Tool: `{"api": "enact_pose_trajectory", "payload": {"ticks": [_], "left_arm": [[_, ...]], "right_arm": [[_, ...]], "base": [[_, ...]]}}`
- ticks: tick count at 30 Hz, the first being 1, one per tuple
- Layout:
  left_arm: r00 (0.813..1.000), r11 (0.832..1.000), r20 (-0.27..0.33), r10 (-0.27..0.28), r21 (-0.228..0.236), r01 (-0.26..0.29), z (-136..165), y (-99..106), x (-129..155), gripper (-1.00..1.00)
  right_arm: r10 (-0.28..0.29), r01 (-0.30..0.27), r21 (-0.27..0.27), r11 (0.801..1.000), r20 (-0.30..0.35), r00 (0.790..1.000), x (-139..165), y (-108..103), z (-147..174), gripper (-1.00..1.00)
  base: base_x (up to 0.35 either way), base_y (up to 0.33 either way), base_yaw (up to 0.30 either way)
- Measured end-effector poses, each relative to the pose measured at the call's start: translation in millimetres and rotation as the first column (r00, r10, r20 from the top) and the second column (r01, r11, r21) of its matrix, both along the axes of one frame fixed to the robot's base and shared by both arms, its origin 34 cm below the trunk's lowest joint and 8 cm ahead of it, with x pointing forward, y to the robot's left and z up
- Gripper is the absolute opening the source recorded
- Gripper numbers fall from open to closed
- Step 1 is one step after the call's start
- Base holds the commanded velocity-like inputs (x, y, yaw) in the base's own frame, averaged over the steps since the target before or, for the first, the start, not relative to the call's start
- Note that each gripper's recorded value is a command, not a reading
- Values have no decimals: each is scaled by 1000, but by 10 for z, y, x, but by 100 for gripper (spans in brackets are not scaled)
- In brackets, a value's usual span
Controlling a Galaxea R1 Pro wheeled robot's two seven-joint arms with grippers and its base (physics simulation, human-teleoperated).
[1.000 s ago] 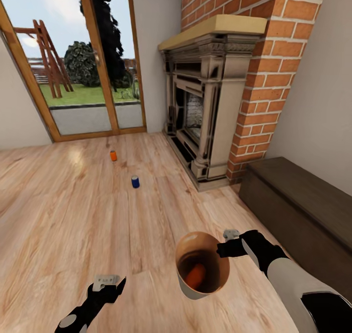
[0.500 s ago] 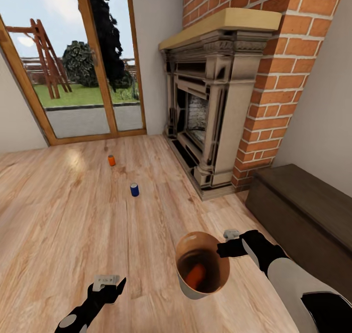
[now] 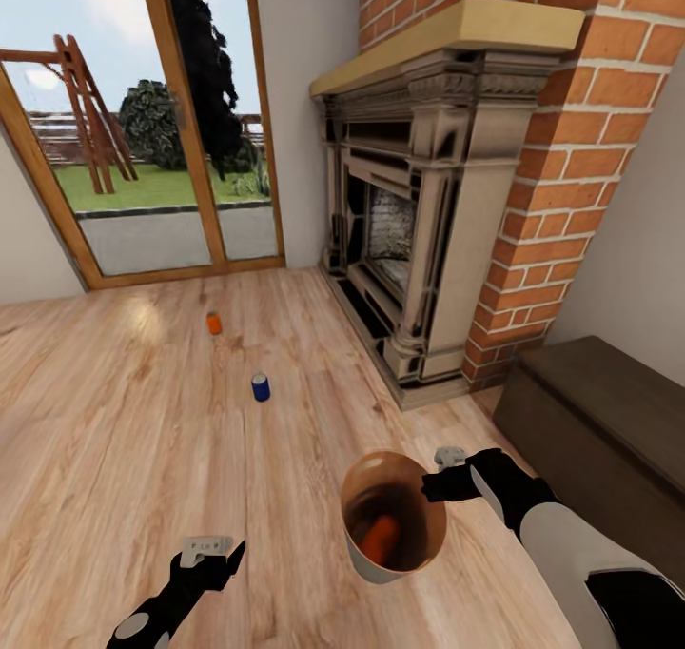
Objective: Put the three can of soda from the living room inside the tash can in the kitchen.
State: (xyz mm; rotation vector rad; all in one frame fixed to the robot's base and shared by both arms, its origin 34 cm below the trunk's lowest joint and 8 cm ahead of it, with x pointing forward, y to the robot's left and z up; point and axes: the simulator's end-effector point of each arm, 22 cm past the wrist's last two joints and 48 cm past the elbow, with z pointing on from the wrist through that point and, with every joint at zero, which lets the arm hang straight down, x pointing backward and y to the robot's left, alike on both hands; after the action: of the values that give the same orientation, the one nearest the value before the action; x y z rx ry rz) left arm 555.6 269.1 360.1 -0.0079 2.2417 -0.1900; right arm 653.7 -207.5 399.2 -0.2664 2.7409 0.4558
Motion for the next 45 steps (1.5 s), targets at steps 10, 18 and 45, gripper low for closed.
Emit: {"api": "enact_pose_trajectory", "payload": {"ticks": [10, 18, 45], "left_arm": [[1000, 1000, 0, 0, 0, 0, 0, -1, 0, 100], [1000, 1000, -1, 0, 0, 0, -2, -1, -2, 100], [1000, 1000, 18, 0, 0, 0, 85, -1, 42, 100]], "right_arm": [[2, -2, -1, 1000, 0, 1000, -3, 8, -3, -100], [2, -2, 2, 1000, -2, 1000, -6, 18, -1, -100], [-1, 1, 4, 1000, 15, 1000, 29, 23, 106, -100]], "base": [[324, 6, 0], [324, 84, -12], [312, 174, -213]]}}
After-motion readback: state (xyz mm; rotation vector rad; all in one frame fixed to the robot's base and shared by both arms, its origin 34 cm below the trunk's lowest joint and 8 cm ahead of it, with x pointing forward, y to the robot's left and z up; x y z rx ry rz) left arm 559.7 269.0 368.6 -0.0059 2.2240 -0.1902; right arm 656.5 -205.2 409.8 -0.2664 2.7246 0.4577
